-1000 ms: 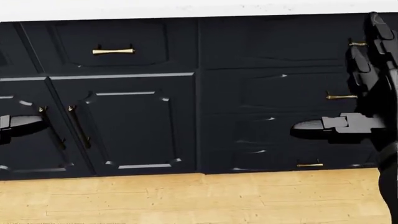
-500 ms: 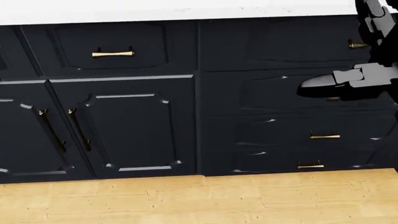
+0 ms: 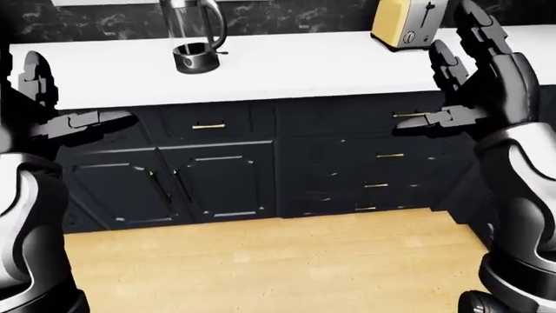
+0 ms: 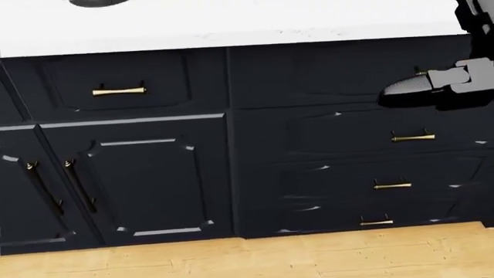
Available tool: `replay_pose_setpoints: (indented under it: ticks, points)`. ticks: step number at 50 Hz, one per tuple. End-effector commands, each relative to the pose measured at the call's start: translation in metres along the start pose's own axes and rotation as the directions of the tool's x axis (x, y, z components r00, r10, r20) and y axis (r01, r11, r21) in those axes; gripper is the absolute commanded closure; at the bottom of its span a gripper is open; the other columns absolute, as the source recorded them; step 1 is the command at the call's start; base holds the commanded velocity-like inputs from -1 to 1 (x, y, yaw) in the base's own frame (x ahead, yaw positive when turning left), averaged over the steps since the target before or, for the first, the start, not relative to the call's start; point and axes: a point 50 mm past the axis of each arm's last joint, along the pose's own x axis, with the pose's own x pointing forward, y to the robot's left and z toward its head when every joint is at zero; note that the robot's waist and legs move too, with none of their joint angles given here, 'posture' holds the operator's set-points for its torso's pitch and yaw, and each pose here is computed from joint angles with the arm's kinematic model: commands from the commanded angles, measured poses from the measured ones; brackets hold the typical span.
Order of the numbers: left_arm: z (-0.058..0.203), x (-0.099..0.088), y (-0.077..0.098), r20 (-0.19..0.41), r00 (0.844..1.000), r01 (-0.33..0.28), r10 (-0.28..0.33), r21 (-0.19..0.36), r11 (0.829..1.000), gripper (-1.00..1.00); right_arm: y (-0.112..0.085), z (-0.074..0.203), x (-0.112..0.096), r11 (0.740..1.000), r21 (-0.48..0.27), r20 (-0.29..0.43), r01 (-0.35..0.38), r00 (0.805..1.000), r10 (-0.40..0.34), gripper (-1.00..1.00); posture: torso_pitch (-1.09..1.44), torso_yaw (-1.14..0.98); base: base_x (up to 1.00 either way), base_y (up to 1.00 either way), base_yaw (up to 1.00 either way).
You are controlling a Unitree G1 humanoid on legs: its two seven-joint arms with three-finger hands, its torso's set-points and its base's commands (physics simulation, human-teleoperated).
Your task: Press down the lever to turn on the electric kettle.
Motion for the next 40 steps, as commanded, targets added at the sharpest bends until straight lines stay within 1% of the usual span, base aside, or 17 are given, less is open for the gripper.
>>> replay_pose_setpoints:
  ticks: [1,17,25,40]
  points:
    - [0.014,0.001,-0.002,0.066,0.998,0.015,-0.015,-0.004,1.000,-1.00,-0.003,0.014,0.000,1.000,-0.018,0.067,0.016,0.998,-0.015,-1.00,0.00,0.00,0.14,0.00,0.00]
    - [0.018,0.001,0.001,0.071,0.998,0.004,-0.004,-0.008,1.000,-1.00,-0.003,0.019,0.000,1.000,-0.003,0.070,-0.002,0.998,0.003,-1.00,0.00,0.00,0.13,0.01,0.00]
    - [0.020,0.002,0.002,0.074,0.997,-0.002,0.002,-0.009,1.000,-1.00,-0.001,0.022,0.001,1.000,-0.005,0.078,-0.020,0.997,0.020,-1.00,0.00,0.00,0.06,0.08,0.00]
    - [0.021,0.003,0.003,0.079,0.997,-0.006,0.006,-0.006,1.000,-1.00,-0.001,0.026,0.000,0.999,-0.015,0.087,-0.028,0.996,0.029,-1.00,0.00,0.00,0.07,0.14,0.00]
